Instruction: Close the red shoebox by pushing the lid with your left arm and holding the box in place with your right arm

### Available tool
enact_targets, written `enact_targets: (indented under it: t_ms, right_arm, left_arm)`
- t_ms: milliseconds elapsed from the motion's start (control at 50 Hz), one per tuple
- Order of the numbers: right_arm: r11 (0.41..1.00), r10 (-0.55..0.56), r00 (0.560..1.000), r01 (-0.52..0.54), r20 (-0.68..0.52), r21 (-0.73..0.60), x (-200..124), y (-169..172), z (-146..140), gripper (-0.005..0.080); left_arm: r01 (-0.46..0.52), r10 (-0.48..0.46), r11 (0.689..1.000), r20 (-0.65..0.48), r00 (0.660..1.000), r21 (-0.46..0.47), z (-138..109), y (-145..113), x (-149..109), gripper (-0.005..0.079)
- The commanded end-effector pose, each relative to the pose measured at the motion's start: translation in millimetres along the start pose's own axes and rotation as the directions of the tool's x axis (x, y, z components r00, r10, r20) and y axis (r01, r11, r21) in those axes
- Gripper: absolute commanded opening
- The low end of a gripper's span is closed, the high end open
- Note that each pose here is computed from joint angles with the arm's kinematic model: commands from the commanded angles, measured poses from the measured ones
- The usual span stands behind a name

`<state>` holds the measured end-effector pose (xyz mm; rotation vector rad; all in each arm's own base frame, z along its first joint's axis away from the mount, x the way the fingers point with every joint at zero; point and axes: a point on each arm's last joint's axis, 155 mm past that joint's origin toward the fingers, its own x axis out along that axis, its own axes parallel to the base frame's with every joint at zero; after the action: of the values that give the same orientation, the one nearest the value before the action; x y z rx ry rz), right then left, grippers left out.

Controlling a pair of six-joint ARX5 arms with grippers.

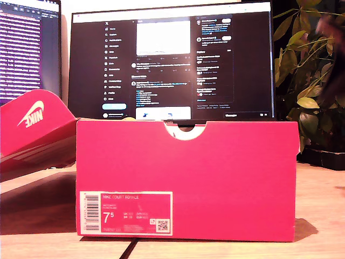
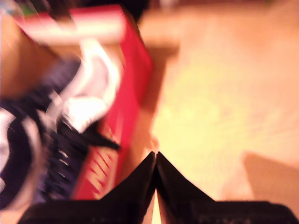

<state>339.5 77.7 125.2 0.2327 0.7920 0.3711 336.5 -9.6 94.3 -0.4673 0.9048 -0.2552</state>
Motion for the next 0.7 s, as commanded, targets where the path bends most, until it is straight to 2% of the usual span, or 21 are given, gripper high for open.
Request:
enact_targets:
  t_ms: [0,300,680]
  right_arm:
    - [1.000,0.027,0.999,-0.027,-0.032,-0.014,11,8,-7,-0.0012]
    - [0.991,0.101,0.979,-0.114,-0.176,-0.064,53,40,-44,-0.0012]
    - [0.979,0.149,0.962,-0.176,-0.230,-0.101,69,67,-62,-0.0012]
  left_arm:
    - [0.000,0.000,1.000,0.005,1.000,0.012,5,2,1,-0.0019]
    - [-0.016,0.015,0.999,-0.048,0.999,-0.040,-6,16,7,-0.0019]
    - [-0.020,0.019,1.000,-0.077,0.997,-0.020,-14,19,8,-0.0019]
